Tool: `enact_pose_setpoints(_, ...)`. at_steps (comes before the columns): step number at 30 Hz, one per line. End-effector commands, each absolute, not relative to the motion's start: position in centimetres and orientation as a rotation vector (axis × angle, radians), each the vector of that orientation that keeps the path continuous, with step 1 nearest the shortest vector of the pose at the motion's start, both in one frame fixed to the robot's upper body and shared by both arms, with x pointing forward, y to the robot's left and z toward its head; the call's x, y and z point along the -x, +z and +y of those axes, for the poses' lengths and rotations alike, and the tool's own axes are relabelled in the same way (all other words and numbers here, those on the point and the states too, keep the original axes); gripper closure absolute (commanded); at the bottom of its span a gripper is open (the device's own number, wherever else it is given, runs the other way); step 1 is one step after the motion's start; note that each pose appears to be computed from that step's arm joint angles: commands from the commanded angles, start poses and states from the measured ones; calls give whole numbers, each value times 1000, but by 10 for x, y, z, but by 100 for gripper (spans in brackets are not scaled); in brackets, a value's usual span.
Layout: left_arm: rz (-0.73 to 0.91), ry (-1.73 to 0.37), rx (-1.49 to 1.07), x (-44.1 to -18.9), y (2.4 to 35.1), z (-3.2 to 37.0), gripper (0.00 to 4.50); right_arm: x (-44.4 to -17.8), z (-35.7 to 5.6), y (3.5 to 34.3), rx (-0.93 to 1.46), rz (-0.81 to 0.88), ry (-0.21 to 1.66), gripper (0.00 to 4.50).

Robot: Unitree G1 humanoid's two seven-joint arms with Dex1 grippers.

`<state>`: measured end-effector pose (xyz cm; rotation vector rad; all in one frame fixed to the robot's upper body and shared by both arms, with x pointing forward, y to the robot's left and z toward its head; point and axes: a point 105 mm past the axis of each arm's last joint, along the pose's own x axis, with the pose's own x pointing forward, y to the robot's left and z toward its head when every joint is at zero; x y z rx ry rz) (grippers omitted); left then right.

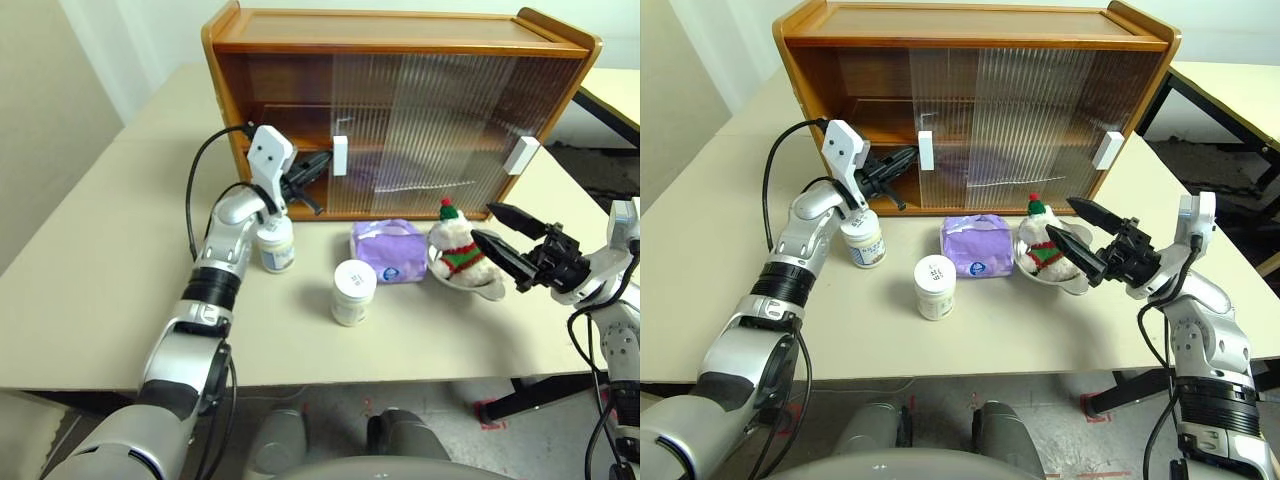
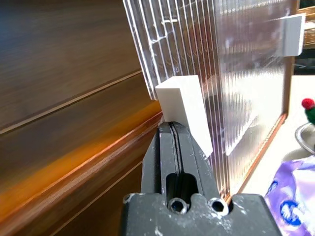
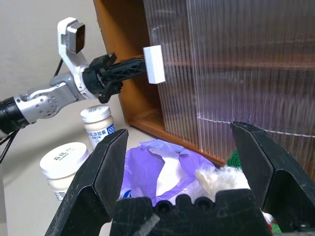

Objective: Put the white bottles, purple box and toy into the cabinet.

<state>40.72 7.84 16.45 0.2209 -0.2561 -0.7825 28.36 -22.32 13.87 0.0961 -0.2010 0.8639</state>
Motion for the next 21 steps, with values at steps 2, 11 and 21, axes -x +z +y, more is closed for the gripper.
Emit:
enact_pose_setpoints(2, -256, -859, -238, -405, 163, 56, 447, -281, -228, 145, -85, -216, 848, 0)
enact_pose_setpoints(11, -248, -951, -231, -402, 162, 27, 447, -276, -234, 145, -76, -213, 837, 0)
enact_pose_setpoints(21, -275, -958, -216, -400, 168, 26, 447, -278, -234, 143, -76, -211, 850, 0)
